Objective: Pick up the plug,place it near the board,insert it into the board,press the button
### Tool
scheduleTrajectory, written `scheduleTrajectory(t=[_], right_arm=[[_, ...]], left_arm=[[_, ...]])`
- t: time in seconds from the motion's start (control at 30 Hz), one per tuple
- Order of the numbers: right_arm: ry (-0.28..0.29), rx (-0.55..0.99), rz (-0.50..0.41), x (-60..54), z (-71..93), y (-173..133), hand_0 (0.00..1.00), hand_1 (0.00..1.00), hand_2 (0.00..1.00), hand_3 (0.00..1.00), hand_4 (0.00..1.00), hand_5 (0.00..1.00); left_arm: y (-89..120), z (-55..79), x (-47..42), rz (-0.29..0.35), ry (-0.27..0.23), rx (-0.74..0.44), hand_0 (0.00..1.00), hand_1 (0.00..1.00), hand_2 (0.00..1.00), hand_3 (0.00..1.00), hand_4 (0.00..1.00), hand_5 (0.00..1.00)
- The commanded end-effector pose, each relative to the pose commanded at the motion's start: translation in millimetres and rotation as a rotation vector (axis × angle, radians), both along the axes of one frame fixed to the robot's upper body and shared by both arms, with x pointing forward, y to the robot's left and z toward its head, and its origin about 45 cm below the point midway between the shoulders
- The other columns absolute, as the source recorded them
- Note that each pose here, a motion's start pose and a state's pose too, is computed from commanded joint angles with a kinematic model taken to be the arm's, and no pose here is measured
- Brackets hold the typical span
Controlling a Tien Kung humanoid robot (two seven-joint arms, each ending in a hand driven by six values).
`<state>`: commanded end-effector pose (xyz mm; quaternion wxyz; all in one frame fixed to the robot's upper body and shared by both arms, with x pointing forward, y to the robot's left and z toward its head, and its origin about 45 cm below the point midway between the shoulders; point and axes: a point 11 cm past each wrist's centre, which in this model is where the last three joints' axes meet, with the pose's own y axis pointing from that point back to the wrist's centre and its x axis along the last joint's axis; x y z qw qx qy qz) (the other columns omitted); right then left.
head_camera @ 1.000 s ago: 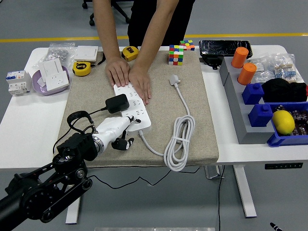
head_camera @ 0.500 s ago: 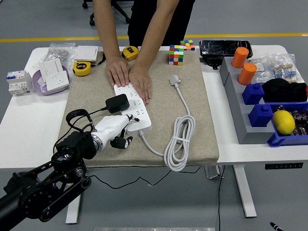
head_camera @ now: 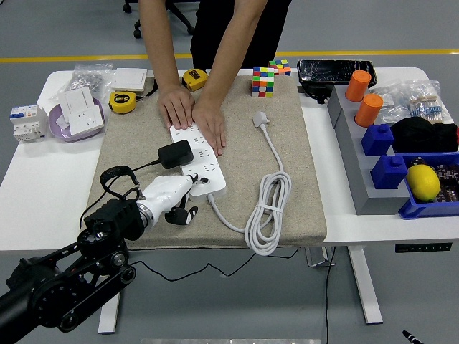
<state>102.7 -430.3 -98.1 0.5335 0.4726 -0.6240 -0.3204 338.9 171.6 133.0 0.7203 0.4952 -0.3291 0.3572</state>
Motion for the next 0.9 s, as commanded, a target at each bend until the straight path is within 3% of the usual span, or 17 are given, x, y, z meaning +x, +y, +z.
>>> scheduleTrajectory(t=[0.2, 0.33, 0.5, 0.53, 0.7, 0.73, 0.9], right_arm=[[-0.002, 0.0, -0.001, 1.3, 0.3, 0.0, 0.854, 0.812, 0.782, 0.797, 0.998, 0.842], [-0.003, 0.0, -0.001, 1.7, 0.4, -0.1, 0.854, 0.811, 0.782, 0.797, 0.998, 0.843], [-0.003, 0.001, -0.001, 1.8, 0.3, 0.3, 0.854, 0.811, 0.782, 0.797, 0.998, 0.843], [-0.003, 0.001, 0.0, 1.8, 0.3, 0.4, 0.854, 0.81, 0.782, 0.798, 0.998, 0.842], [0.0, 0.001, 0.004, 1.5, 0.0, 1.1, 0.854, 0.81, 0.782, 0.798, 0.998, 0.842], [0.0, 0.001, 0.004, 1.3, -0.2, 1.3, 0.854, 0.81, 0.782, 0.798, 0.998, 0.843], [0.002, 0.004, 0.007, 1.0, -0.7, 2.7, 0.854, 0.81, 0.782, 0.798, 0.998, 0.843]], left_arm=[[-0.5, 3.2, 1.7, -0.002, -0.009, -0.003, 0.13, 0.05, 0.149, 0.804, 0.581, 0.002], [-2.9, 14.5, 5.0, -0.011, -0.037, -0.018, 0.13, 0.05, 0.149, 0.788, 0.58, 0.002], [-12.0, 45.6, 10.7, -0.049, -0.102, -0.075, 0.13, 0.05, 0.149, 0.788, 0.58, 0.002], [-14.8, 54.7, 12.7, -0.057, -0.123, -0.105, 0.155, 0.07, 0.161, 0.654, 0.559, 0.002], [-19.5, 85.8, 28.3, -0.045, -0.217, -0.336, 0.155, 0.07, 0.161, 0.654, 0.559, 0.002], [-19.0, 89.3, 32.3, -0.035, -0.233, -0.388, 0.337, 0.423, 0.42, 0.52, 0.734, 0.002], [-8.5, 88.2, 53.7, 0.088, -0.288, -0.686, 0.337, 0.423, 0.42, 0.52, 0.734, 0.002]])
